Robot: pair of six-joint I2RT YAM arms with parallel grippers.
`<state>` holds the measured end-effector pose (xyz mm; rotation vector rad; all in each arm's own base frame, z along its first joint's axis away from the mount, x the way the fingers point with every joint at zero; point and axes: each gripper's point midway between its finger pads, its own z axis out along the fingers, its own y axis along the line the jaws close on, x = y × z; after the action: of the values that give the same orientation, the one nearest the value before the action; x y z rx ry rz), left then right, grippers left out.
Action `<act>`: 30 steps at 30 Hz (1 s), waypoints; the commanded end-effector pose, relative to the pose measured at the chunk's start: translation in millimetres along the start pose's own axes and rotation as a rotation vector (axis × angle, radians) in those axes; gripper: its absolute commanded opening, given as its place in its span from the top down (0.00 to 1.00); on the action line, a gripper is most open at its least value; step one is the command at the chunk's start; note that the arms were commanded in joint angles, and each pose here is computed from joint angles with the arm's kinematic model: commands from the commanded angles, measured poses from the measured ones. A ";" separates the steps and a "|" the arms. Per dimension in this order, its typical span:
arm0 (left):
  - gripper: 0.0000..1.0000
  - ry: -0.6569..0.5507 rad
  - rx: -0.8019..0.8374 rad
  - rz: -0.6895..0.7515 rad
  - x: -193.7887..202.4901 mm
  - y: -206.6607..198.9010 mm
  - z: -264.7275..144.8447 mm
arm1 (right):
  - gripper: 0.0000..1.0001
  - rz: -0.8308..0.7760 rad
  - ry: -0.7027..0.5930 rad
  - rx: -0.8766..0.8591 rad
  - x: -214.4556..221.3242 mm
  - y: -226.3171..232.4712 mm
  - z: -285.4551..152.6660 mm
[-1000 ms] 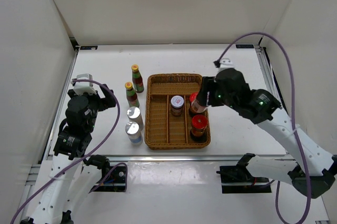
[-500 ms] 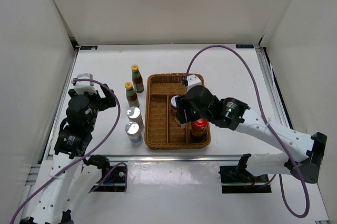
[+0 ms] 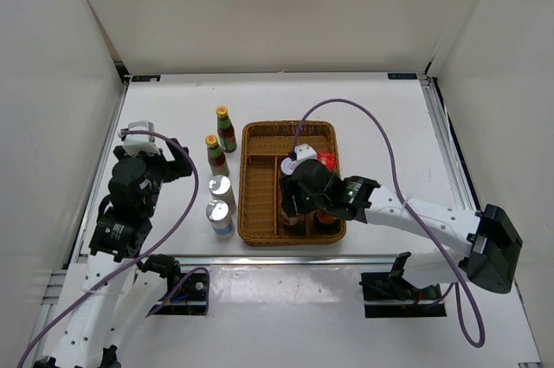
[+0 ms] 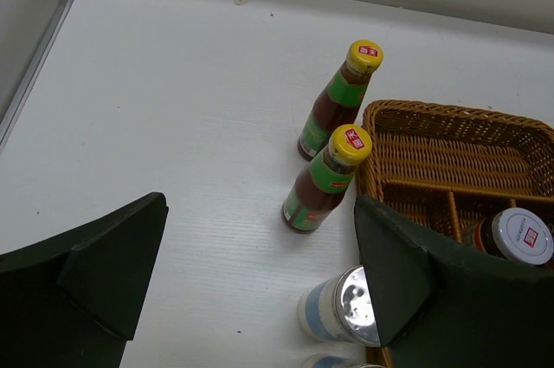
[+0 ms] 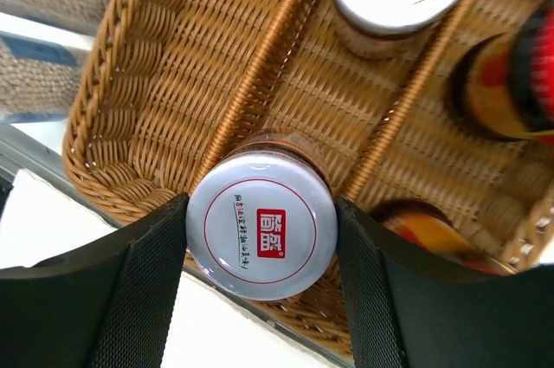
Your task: Organize the condiment bottles
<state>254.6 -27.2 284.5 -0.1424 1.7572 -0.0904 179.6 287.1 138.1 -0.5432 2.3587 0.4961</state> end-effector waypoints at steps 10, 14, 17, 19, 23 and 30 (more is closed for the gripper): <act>0.01 0.010 0.099 0.040 8.2 -16.8 6.7 | 0.84 0.018 -0.009 0.013 4.9 2.7 27.4; 0.01 -0.019 0.127 -0.009 11.5 -22.0 3.0 | 0.24 -0.001 0.021 0.030 4.5 2.9 29.3; 0.01 -0.068 0.159 -0.042 9.5 -26.7 -5.3 | 0.02 -0.021 0.013 0.025 -8.7 7.5 20.9; 0.01 -0.051 0.169 -0.023 14.2 -28.7 -6.4 | 0.00 -0.053 0.026 0.058 -15.4 2.9 10.5; 0.01 0.155 0.183 -0.013 45.3 -40.8 2.6 | 0.00 -0.116 -0.023 0.103 -60.9 1.7 -44.4; 0.02 0.369 0.185 -0.126 62.7 -65.3 21.3 | 0.00 -0.050 -0.175 0.187 -70.4 -46.9 -142.2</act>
<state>271.2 -89.0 230.8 -0.0628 2.0472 -0.3083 195.4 253.9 270.9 -0.4899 2.1774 0.4001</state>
